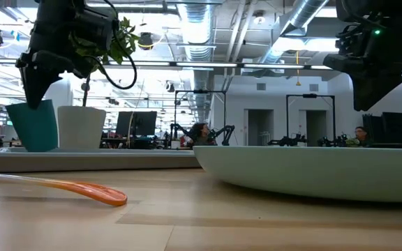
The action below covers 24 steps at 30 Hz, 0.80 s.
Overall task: Pick and place plate/cup/fork/spoon on tray
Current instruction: Put the green cup on the gray serving tray
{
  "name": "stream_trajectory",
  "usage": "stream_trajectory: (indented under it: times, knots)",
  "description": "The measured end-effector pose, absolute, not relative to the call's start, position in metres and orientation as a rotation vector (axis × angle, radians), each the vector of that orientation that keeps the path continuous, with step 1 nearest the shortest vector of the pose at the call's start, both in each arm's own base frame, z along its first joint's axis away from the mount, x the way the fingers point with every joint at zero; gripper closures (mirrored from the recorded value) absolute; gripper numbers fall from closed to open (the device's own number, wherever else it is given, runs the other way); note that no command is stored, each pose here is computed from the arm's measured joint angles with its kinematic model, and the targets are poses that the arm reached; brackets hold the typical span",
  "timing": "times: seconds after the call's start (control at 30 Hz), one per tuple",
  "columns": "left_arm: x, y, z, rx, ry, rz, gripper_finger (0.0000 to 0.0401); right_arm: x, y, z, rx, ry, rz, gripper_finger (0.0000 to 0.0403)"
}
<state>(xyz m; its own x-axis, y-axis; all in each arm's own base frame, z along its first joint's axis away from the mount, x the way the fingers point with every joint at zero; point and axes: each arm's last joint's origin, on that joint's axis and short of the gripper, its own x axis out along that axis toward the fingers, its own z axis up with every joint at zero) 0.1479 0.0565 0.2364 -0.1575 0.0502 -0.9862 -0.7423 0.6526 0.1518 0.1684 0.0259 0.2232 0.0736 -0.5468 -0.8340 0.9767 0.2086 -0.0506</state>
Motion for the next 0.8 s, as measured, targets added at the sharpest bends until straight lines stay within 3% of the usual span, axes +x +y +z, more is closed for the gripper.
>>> stream_trajectory:
  times: [0.8]
  knots:
    - [0.1383, 0.0675, 0.237, -0.544, 1.672, 0.682, 0.0401, 0.1699, 0.0258, 0.2235, 0.628, 0.833, -1.261, 0.0312]
